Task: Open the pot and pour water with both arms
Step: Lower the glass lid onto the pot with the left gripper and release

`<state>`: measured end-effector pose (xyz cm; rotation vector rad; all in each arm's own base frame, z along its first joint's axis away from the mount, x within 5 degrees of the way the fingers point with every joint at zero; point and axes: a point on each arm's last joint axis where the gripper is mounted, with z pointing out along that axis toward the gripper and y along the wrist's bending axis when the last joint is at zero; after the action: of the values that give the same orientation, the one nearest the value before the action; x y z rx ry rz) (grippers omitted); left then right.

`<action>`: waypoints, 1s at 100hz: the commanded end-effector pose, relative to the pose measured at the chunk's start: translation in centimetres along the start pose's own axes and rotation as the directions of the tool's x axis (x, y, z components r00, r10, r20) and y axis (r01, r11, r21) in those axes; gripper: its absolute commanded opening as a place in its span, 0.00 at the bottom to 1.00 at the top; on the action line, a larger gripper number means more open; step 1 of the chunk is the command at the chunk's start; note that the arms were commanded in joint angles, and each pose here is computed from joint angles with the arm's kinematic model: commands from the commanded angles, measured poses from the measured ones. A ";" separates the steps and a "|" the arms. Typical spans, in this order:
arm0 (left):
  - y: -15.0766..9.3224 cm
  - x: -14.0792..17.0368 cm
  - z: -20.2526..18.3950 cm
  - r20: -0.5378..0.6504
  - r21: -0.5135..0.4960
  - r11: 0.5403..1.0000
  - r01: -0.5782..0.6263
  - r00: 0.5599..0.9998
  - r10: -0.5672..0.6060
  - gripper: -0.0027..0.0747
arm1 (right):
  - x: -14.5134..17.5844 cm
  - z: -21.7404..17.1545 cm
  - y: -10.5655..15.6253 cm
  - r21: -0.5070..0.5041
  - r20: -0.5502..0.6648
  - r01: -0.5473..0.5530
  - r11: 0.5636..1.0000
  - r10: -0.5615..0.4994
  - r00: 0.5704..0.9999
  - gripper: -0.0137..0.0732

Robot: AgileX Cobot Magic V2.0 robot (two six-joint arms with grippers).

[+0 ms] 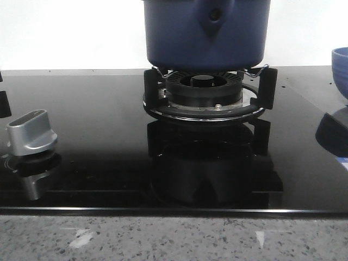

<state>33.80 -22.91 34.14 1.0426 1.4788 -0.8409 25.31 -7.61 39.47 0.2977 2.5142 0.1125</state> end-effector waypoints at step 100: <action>-1.5 -8.0 -5.2 0.294 -0.004 0.999 0.032 0.955 -0.030 0.77 | -0.6 -2.0 0.4 -0.006 0.107 0.006 1.000 -0.006 0.994 0.62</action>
<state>33.03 -21.83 37.28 0.9198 1.4124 -0.9026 25.31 -7.61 39.47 0.2977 2.5142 0.1125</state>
